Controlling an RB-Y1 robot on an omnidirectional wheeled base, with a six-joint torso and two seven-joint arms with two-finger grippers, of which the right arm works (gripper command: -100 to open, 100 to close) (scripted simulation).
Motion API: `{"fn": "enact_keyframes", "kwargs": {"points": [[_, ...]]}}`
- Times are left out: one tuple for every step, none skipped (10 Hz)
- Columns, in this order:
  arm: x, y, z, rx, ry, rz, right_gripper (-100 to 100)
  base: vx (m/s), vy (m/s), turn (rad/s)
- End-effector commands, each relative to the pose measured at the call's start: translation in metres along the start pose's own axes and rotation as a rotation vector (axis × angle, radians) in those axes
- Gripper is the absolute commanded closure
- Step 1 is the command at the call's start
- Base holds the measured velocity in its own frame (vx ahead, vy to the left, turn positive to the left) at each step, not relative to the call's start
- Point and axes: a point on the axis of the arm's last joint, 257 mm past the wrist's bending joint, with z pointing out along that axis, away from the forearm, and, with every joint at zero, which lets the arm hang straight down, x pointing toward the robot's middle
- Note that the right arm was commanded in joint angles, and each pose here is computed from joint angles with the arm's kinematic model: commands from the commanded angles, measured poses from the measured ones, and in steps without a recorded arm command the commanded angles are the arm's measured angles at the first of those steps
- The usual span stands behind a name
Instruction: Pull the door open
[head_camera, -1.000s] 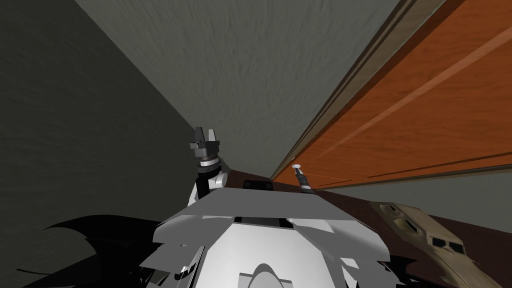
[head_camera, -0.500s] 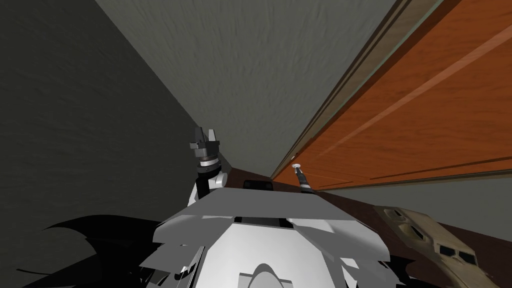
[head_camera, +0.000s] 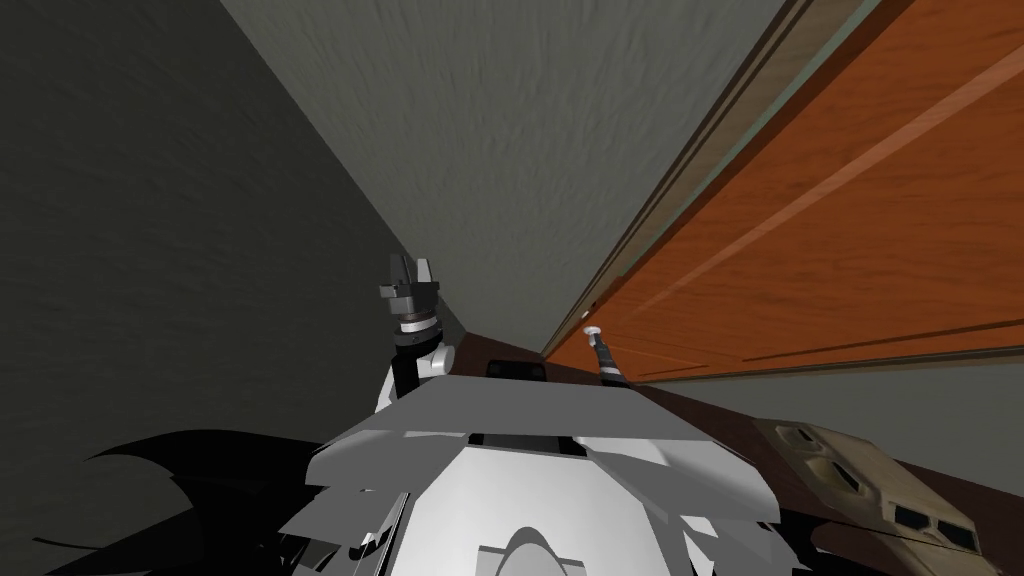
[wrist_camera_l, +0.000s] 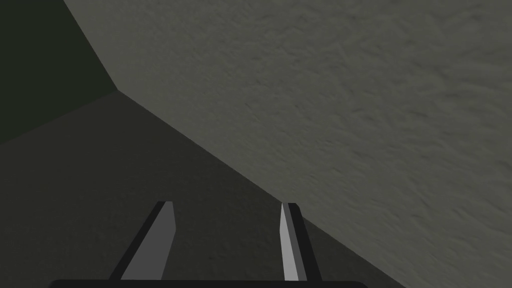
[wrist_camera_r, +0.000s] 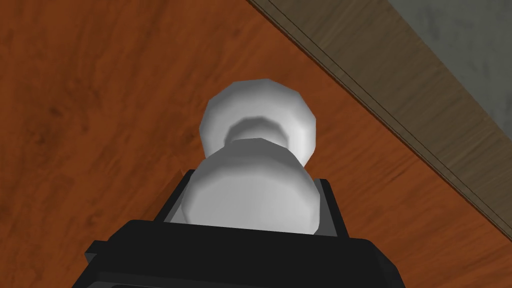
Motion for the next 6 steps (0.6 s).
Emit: {"fn": "enact_keyframes", "kwargs": {"points": [[-0.0026, -0.0018, -0.0002, 0.007, -0.006, 0.03, 100, -0.049, -0.017, 0.044], [-0.0036, -0.0024, 0.0021, 0.01, -0.015, 0.078, 100, -0.061, -0.02, 0.08], [-0.0046, -0.003, 0.0043, 0.014, -0.023, 0.111, 100, -0.07, -0.028, 0.113], [-0.0046, -0.003, 0.0043, 0.014, -0.023, 0.128, 100, -0.058, -0.025, 0.053], [-0.0056, -0.0036, 0.0066, 0.017, -0.032, 0.171, 100, -0.078, -0.035, 0.077], [-0.0056, -0.0036, 0.0066, 0.017, -0.032, 0.178, 100, -0.058, -0.022, 0.054]]}}
